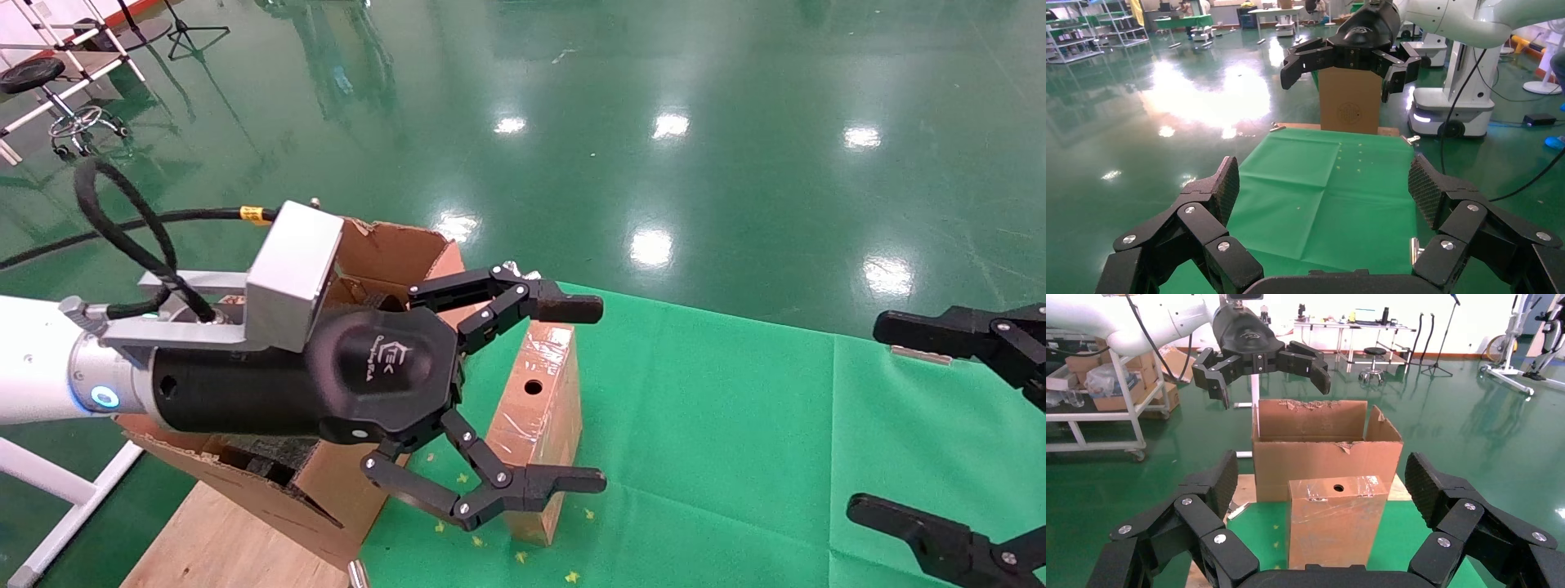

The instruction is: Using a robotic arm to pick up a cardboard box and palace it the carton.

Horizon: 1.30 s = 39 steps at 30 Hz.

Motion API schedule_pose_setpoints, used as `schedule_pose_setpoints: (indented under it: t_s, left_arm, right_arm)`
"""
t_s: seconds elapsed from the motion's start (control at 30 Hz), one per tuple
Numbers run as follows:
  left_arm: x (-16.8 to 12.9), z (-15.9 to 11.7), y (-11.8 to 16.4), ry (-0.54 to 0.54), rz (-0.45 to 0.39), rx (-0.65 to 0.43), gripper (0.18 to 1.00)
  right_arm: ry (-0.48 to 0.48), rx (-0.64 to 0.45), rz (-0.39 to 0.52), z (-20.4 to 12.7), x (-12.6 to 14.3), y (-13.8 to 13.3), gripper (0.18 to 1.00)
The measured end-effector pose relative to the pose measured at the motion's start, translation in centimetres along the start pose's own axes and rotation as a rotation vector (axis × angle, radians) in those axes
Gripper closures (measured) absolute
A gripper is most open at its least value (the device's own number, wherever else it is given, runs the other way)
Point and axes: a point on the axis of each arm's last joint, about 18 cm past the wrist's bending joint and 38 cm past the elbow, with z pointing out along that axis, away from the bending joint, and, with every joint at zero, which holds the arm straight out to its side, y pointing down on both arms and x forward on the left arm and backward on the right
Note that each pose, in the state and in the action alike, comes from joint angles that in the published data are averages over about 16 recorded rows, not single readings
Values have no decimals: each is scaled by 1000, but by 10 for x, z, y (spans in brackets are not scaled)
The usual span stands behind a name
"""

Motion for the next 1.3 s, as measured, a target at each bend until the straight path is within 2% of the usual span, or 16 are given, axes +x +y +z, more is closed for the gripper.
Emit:
schedule_pose_setpoints:
  t_s: [0.67, 1.07, 1.3]
  left_arm:
    - [0, 0, 1, -2, 4, -8, 184]
    - [-10, 0, 8, -40, 77, -139, 184]
    - [-18, 1, 11, -67, 107, -194, 184]
  right_arm:
    - [0, 0, 0, 0, 0, 0, 178]
    - [0, 0, 0, 0, 0, 0, 191]
    - [0, 0, 0, 0, 0, 0, 242]
